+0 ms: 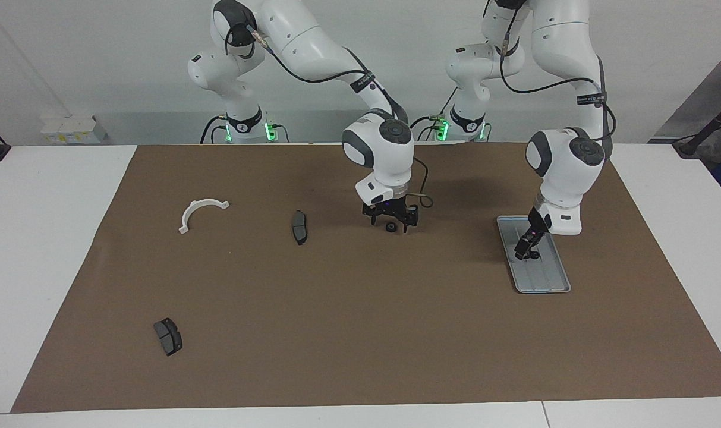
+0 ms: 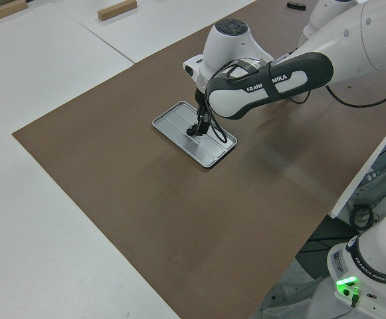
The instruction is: Place bearing gear from tray to pile
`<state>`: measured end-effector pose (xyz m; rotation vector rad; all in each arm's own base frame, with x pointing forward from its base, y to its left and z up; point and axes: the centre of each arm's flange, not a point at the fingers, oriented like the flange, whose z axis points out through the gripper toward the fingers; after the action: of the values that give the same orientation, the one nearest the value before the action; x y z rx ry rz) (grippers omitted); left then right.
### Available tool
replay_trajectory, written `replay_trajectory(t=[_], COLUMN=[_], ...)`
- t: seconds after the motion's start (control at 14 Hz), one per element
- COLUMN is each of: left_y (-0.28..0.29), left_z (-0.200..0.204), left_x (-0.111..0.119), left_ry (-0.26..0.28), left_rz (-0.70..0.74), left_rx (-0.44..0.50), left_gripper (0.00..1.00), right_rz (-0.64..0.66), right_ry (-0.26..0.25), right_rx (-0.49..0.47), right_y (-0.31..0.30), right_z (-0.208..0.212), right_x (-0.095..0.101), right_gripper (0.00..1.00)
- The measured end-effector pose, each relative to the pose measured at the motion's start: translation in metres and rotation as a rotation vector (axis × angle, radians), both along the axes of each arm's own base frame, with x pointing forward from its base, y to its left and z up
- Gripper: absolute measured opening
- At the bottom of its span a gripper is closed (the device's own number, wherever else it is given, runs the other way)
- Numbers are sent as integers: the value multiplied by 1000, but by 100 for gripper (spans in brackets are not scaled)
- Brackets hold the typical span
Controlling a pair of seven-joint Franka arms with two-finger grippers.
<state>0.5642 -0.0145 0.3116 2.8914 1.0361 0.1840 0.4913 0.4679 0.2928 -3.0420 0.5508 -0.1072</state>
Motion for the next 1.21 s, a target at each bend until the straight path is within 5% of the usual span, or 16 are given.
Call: replay_trajectory(t=[0.21, 0.36, 0.57, 1.07, 1.21], left_y=[-6, -6, -5, -1, 0], left_z=[-6, -8, -8, -8, -7], left_x=[-4, -6, -6, -5, -5], left_ry=[1, 4, 6, -7, -10], left_rz=[29, 31, 34, 44, 46], left_rx=[-5, -6, -5, -5, -5], left_gripper=[75, 56, 43, 26, 26], right_rz=[3, 5, 21, 35, 50], right_ry=[-2, 0, -12, -24, -37], right_rx=[-4, -7, -20, -35, -49], right_y=[0, 0, 0, 0, -1], right_z=[-1, -3, -4, -4, -4], right_x=[0, -1, -1, -1, 0], right_gripper=[86, 79, 69, 34, 34])
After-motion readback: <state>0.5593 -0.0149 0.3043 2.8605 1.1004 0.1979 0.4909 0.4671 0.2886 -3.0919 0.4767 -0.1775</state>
